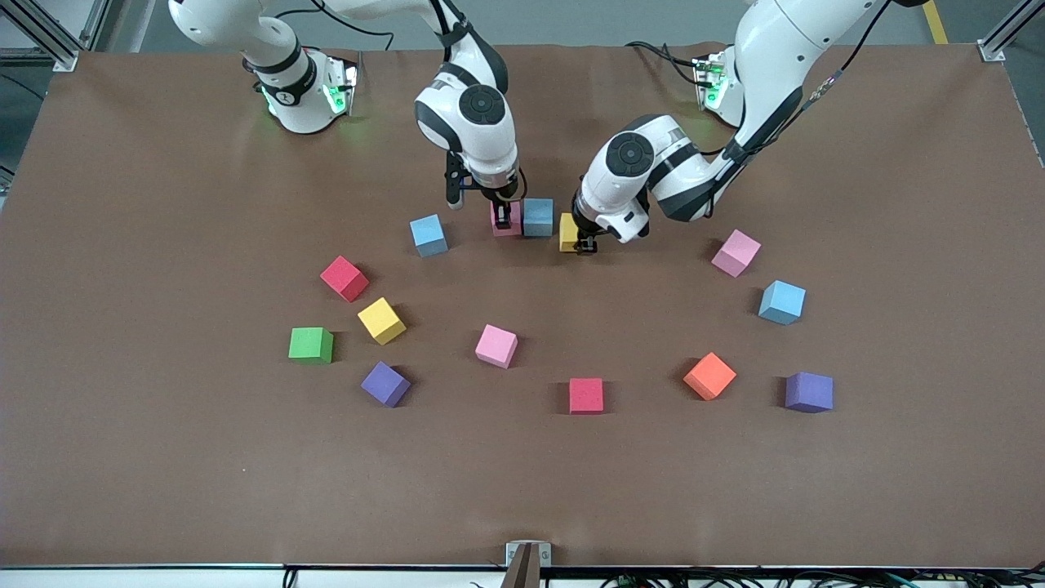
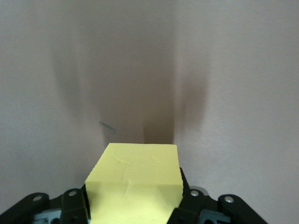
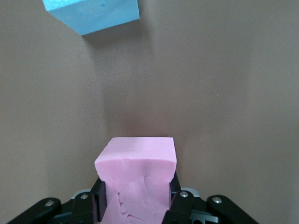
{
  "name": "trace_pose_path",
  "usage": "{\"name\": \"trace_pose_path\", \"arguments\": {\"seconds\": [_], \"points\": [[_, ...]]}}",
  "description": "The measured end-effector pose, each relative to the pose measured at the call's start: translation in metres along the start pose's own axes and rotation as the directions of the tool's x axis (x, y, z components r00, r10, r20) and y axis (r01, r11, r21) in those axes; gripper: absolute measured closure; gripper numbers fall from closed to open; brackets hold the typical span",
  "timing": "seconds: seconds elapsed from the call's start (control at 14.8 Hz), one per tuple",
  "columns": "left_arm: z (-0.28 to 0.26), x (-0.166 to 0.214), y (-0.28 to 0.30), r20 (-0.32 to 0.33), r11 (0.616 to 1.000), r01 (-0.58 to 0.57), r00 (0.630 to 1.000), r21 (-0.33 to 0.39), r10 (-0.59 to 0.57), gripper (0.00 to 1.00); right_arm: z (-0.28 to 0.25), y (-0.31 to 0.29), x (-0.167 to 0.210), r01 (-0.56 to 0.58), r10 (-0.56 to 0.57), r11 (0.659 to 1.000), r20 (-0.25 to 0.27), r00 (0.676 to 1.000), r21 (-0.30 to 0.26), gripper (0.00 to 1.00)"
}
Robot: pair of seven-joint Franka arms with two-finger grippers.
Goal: Arrange 11 blocks into digit 3
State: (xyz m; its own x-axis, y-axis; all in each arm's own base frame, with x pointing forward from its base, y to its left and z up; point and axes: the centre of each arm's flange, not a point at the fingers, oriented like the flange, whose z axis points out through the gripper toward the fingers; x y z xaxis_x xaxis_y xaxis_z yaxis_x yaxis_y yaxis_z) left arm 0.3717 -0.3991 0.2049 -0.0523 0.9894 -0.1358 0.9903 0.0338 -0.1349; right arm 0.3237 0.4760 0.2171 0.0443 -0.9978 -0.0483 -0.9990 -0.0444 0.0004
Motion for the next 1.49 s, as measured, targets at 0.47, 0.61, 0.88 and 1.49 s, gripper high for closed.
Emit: {"name": "trace_pose_path", "arguments": {"seconds": [0.47, 0.61, 0.88, 1.49], "points": [[0.007, -0.012, -0.02, -0.012, 1.0, 0.023, 1.0, 0.011, -0.023, 0.37, 0.001, -0.001, -0.001, 0.0, 0.0, 1.0, -0.001, 1.0, 0.0, 0.47], [0.009, -0.012, -0.022, -0.014, 1.0, 0.021, 1.0, 0.013, -0.021, 0.37, 0.002, -0.001, -0.002, 0.0, 0.0, 1.0, 0.0, 1.0, 0.0, 0.47], [0.011, -0.012, -0.026, -0.019, 1.0, 0.017, 1.0, 0.019, -0.016, 0.37, 0.002, -0.002, -0.003, 0.0, 0.0, 1.0, 0.001, 1.0, 0.001, 0.47], [0.019, -0.016, -0.034, -0.023, 0.999, 0.002, 1.0, 0.034, -0.001, 0.37, 0.002, -0.003, -0.004, 0.0, 0.0, 1.0, 0.0, 1.0, 0.0, 0.47]]}}
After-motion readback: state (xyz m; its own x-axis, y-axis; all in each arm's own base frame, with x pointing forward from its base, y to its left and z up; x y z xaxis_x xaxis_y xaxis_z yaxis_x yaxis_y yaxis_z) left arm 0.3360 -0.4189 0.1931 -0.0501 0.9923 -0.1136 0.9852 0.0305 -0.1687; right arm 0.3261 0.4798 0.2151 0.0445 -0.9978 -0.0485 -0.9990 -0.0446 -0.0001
